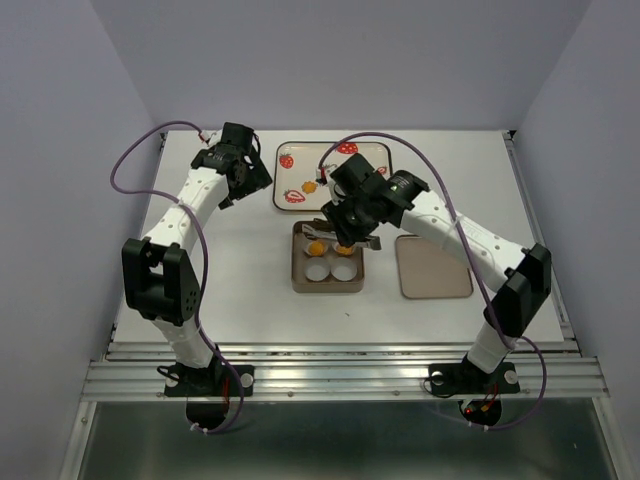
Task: Pack the cookies
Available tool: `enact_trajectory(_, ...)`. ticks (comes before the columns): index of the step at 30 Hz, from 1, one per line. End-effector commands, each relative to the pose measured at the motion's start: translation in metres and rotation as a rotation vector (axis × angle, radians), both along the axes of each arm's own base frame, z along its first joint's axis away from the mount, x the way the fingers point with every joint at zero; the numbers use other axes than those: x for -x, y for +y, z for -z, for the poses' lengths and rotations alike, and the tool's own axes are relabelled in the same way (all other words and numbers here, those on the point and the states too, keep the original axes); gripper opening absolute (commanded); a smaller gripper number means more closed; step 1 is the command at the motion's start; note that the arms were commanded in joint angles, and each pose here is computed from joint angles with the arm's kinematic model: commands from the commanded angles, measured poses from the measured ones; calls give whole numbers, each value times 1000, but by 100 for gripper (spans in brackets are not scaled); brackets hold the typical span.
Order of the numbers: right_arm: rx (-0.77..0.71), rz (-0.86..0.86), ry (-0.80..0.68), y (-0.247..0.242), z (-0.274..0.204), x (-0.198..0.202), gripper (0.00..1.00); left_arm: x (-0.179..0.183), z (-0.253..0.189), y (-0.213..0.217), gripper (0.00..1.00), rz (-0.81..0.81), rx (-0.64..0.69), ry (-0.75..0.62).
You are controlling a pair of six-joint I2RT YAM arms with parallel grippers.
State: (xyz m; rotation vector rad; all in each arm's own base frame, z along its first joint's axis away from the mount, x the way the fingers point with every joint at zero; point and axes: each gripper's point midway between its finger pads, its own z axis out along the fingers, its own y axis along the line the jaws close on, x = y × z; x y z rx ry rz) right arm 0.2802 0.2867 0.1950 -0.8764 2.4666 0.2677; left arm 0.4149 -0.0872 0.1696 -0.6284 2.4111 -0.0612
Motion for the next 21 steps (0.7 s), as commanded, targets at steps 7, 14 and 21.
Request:
enact_trajectory(7,-88,178,-179,-7,-68,-29,45,-1,-15,-2,99,-12,12,18)
enact_trajectory(14,-134,403,-208,-27,-69,-108,45,6,-21,0,99,-11,-21,47)
enact_trajectory(21,-13,528,-204,-55,-23,-169,46,12,-17,0,99,-16,-20,71)
